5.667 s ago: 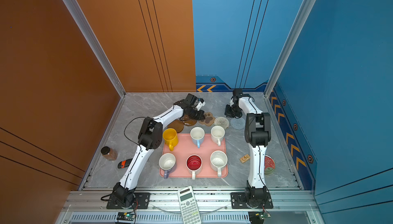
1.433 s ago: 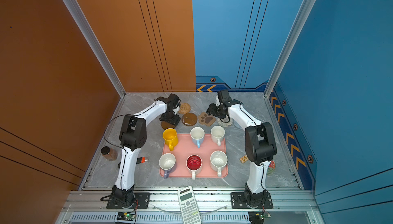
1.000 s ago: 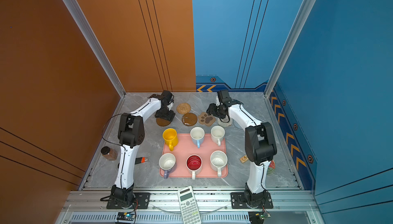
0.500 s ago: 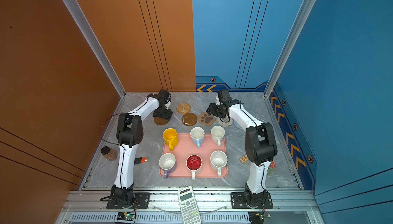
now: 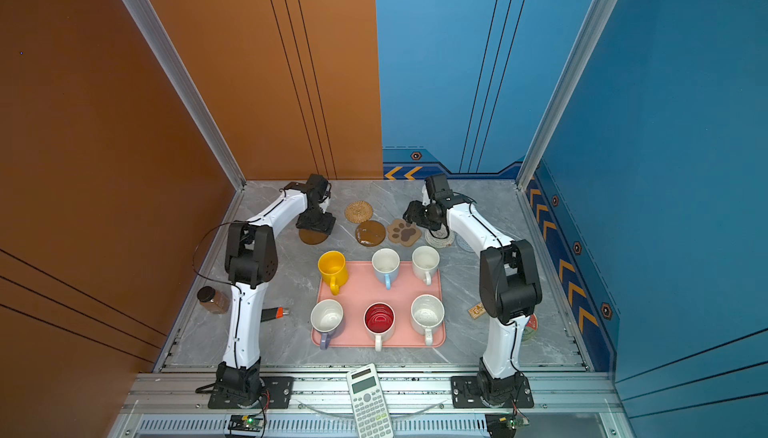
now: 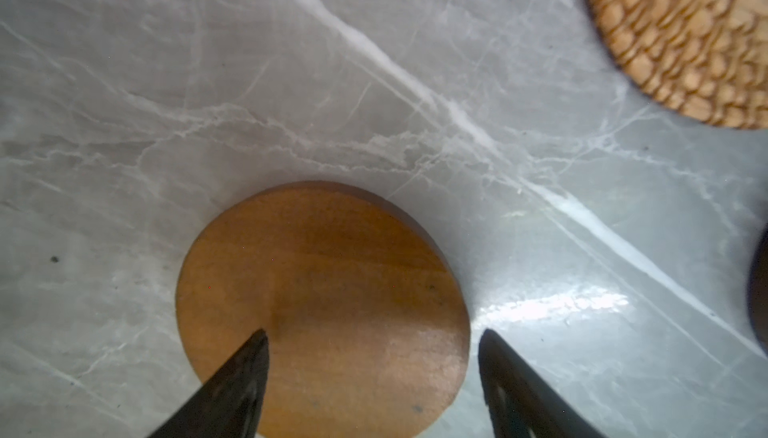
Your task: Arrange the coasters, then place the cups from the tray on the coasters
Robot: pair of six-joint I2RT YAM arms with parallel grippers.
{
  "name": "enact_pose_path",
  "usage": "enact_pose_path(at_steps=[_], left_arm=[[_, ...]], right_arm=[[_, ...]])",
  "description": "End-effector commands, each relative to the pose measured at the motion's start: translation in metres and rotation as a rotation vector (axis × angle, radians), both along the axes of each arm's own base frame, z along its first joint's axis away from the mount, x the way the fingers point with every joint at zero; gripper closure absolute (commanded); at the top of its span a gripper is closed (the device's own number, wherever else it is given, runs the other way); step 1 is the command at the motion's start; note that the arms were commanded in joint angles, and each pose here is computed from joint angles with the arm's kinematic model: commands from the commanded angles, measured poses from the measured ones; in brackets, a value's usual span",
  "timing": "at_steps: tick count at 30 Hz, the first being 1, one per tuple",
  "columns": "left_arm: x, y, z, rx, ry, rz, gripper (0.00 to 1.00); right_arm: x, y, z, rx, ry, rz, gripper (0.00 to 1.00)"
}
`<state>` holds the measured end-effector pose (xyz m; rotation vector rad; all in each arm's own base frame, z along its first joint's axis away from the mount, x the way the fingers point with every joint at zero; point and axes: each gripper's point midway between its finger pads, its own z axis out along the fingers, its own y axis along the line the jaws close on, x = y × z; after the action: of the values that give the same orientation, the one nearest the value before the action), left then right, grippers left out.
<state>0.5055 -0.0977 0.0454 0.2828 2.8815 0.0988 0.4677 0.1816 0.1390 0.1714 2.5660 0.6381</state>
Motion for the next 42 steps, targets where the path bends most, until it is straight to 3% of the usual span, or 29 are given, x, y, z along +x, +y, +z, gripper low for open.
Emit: enact_pose_path(at_steps=[1, 9, 22, 42], left_arm=[[0.008, -0.018, 0.07, -0.056, -0.124, -0.009, 0.19], [0.003, -0.1, 0.104, -0.121, -0.205, -0.158, 0.19], [-0.004, -0.201, 0.059, -0.141, -0.191, -0.229, 0.18], [-0.011, -0.216, -0.007, -0.012, -0.153, -0.199, 0.17]], right_arm=[[0.004, 0.007, 0.033, 0.052, -0.061, 0.0, 0.37], [0.003, 0.007, 0.041, 0.072, -0.089, -0.01, 0.37], [-0.015, -0.02, 0.045, 0.117, -0.142, -0.087, 0.36], [-0.02, -0.027, 0.03, 0.205, -0.134, -0.123, 0.35]])
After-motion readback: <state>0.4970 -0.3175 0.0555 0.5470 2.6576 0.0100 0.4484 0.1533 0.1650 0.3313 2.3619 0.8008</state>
